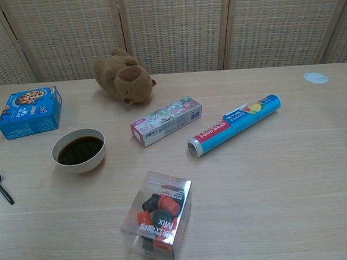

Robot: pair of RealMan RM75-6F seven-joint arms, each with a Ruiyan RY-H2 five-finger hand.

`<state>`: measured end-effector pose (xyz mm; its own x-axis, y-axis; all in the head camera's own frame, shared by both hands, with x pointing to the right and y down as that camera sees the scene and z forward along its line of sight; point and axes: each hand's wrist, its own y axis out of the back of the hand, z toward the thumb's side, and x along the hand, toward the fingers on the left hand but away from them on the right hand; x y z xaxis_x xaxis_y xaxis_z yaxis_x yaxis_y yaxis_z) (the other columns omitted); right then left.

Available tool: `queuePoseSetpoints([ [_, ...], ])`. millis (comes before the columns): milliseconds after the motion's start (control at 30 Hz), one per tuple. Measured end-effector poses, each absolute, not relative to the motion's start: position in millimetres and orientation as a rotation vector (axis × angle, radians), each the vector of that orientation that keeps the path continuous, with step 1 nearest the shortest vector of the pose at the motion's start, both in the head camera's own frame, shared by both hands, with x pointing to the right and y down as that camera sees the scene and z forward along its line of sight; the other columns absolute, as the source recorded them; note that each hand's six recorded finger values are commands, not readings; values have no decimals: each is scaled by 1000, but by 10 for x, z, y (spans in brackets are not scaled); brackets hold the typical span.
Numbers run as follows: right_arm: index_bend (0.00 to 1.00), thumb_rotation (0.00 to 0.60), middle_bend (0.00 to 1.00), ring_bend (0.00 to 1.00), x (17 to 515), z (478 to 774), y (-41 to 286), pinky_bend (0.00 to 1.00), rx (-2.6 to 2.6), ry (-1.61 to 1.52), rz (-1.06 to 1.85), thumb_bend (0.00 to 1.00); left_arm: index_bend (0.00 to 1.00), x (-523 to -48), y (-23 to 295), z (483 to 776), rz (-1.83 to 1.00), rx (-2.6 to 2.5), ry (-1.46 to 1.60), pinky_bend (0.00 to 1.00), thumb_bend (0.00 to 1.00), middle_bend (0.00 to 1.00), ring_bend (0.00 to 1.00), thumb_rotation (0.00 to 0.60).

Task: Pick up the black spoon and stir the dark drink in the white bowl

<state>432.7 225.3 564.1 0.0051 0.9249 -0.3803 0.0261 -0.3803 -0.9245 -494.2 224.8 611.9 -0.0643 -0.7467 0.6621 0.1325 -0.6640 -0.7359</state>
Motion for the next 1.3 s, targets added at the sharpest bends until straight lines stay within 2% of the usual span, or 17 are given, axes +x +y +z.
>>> queuePoseSetpoints([
  [133,142,600,152,0,4339,5645,2263,26,-1509,-1021,1487,213,44,-4964,2262,6230,-1882,-1627,545,750,670,888,758,600],
  [567,141,600,152,0,4384,5655,2312,69,-1503,-1028,1509,212,50,-4931,2170,6570,-2006,-1727,302,752,681,898,766,600],
  [1300,141,600,158,11,4468,5661,2405,74,-1494,-1050,1541,212,55,-4821,2017,7140,-2106,-1752,175,752,681,899,768,600],
])
